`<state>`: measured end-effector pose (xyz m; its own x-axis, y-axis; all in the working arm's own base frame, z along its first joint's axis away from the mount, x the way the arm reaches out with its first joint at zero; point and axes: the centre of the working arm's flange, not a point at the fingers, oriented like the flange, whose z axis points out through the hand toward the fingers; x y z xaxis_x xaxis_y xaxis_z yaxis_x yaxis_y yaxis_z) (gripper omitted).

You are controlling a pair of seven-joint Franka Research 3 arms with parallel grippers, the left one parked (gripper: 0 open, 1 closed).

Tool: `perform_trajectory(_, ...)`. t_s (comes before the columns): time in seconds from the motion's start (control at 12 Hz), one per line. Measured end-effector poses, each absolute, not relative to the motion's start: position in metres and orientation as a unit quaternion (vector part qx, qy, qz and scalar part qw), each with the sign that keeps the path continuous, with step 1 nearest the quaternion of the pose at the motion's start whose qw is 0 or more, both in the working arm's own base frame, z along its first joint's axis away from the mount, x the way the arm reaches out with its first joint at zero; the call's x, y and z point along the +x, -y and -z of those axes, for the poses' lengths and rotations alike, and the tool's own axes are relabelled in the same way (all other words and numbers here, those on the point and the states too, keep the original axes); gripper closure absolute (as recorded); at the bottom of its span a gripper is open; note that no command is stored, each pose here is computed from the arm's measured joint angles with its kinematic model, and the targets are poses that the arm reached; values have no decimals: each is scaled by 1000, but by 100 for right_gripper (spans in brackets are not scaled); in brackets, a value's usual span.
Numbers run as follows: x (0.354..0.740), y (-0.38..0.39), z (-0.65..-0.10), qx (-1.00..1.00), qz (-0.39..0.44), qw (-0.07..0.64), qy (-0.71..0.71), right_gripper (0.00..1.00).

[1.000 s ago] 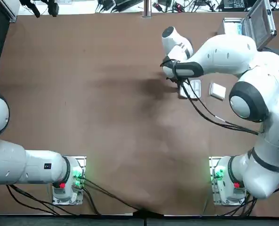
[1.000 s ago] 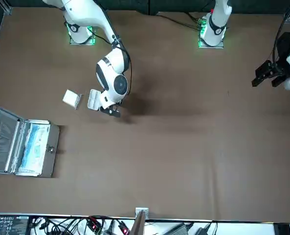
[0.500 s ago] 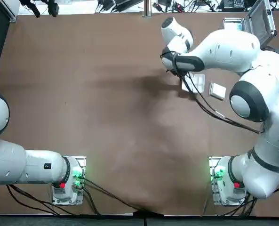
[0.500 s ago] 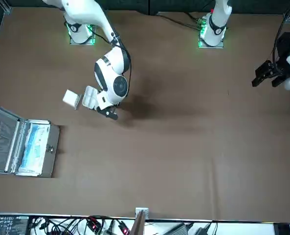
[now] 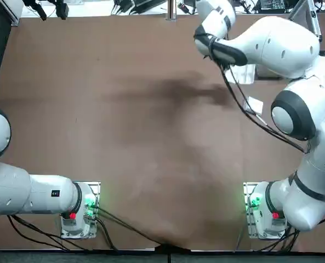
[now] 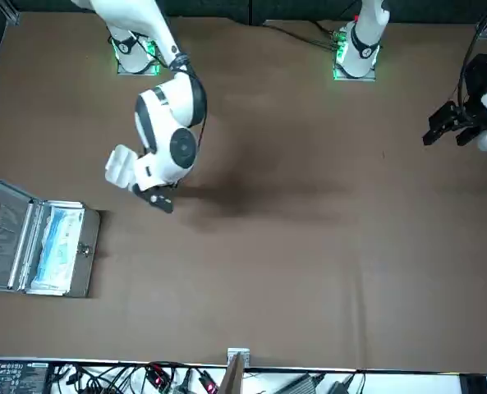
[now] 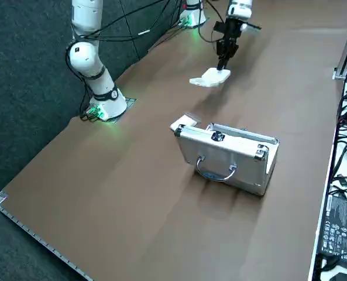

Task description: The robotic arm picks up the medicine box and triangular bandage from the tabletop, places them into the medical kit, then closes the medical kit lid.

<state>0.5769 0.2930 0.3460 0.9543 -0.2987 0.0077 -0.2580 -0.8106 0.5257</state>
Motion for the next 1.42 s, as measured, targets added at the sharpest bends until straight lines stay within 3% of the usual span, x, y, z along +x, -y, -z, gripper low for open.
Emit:
perform_trajectory(0.67,655,-141,-384,956,17,282,74,97)
perform_trajectory(1.42,687,-52,-300,925,12,378,38,97)
